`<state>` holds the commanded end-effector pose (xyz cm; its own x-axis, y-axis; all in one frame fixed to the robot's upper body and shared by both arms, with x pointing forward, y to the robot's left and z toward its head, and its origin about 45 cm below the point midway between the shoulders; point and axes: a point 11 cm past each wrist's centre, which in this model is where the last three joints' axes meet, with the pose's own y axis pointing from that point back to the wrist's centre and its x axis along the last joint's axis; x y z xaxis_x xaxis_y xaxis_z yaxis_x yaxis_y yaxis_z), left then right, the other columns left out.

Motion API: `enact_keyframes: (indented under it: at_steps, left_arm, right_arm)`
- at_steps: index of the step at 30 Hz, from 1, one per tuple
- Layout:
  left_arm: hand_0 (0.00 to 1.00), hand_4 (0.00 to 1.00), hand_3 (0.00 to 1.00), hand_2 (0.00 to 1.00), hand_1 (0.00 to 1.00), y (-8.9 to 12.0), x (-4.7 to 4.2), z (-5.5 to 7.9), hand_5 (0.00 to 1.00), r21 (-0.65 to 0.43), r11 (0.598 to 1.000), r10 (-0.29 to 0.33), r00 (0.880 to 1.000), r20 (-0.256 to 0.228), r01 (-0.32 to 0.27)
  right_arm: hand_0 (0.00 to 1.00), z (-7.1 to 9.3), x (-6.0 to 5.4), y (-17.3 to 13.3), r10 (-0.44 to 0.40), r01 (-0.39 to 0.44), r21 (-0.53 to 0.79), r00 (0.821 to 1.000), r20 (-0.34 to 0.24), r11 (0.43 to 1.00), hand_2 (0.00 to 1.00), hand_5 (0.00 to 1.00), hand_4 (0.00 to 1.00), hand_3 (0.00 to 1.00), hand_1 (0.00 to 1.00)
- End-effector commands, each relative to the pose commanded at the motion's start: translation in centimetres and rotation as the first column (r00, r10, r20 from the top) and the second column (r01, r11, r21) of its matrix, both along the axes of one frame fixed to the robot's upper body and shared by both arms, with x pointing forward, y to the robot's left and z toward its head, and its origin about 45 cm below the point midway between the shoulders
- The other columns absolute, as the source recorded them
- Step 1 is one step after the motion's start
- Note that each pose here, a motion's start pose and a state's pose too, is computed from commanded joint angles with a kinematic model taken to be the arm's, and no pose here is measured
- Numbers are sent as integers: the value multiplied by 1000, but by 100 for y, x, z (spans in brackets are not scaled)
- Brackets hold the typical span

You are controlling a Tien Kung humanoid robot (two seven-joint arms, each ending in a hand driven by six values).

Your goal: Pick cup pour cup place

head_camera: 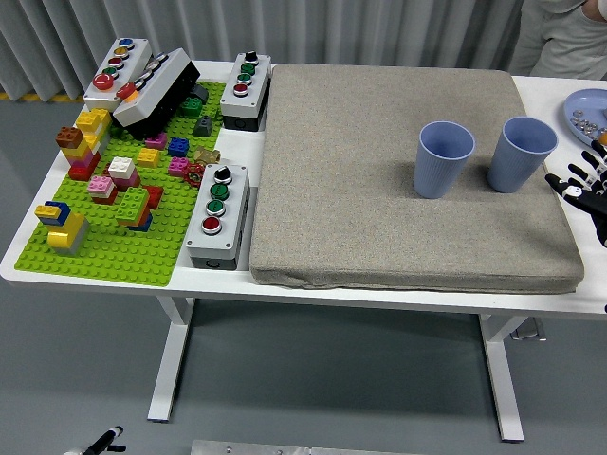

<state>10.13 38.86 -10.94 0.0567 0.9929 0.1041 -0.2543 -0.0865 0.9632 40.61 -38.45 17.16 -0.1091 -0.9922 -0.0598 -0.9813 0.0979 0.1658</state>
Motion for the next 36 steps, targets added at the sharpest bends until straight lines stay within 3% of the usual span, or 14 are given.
enact_keyframes:
  at_steps: [11, 20, 36]
  left_arm:
    - [847, 624, 764, 850, 833, -2, -35, -8, 953, -1, 1000, -4, 1000, -7, 4]
    - [848, 623, 764, 850, 833, 2, -3, 0, 952, 0, 1000, -7, 1000, -2, 7]
    - [848, 625, 764, 849, 832, -9, 25, 4, 951, -2, 1000, -11, 1000, 2, 11]
  right_arm:
    - [947, -43, 48, 73, -8, 8, 4, 1000, -1, 1000, 969, 326, 880, 963, 890]
    - [947, -1, 100, 115, 0, 0, 5, 1000, 8, 1000, 968, 333, 877, 961, 894]
    - [973, -85, 108, 210, 37, -37, -4, 999, -20, 999, 998, 336, 876, 965, 938]
